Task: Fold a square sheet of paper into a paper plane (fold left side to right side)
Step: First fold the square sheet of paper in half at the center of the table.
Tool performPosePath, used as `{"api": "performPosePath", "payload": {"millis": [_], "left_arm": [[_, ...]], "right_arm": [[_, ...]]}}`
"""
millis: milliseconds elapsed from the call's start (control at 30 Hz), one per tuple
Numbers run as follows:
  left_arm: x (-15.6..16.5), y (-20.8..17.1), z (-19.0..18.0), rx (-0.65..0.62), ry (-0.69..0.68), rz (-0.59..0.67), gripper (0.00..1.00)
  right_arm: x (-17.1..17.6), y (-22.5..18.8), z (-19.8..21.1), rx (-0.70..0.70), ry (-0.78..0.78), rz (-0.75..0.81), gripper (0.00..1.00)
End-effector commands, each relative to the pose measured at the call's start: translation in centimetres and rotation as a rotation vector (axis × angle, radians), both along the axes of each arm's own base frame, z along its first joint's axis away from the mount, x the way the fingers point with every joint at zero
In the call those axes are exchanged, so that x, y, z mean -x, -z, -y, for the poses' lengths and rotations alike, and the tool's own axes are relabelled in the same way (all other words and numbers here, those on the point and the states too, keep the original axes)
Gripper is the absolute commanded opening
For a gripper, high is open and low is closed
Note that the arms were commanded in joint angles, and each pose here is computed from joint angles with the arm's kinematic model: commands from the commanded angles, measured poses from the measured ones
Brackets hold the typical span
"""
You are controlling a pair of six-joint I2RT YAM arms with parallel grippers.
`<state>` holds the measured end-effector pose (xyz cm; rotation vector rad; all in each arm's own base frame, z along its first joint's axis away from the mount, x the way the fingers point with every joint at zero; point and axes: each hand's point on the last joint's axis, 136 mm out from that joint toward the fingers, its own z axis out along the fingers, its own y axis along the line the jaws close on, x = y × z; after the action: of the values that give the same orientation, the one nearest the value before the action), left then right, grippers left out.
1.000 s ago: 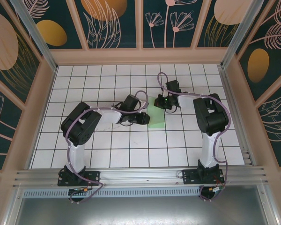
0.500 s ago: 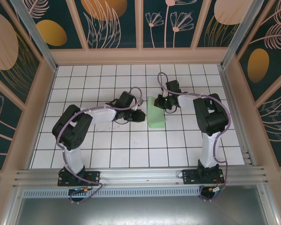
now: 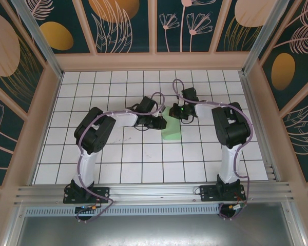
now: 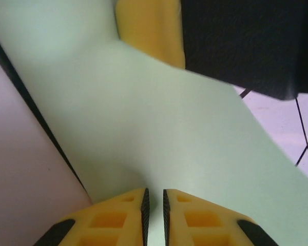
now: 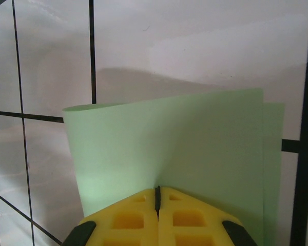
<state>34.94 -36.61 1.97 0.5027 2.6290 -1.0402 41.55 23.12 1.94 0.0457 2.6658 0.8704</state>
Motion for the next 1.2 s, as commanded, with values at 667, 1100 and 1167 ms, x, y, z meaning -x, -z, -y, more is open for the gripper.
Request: {"api": "performPosePath", "payload": {"millis": [667, 1100, 1167], "left_arm": [[7.9, 0.7, -2.4, -0.092, 0.146, 0.007, 0.20], [2.4, -6.2, -2.1, -0.004, 0.018, 0.141, 0.18], [2.2, -6.5, -1.1, 0.041, 0.040, 0.140, 0.18]], "right_arm": [[1.5, 3.4, 2.0, 0.121, 0.027, -0.101, 0.02], [1.6, 3.3, 1.9, 0.121, 0.024, -0.100, 0.02], [1.6, 3.4, 1.9, 0.123, 0.025, -0.103, 0.02]]}}
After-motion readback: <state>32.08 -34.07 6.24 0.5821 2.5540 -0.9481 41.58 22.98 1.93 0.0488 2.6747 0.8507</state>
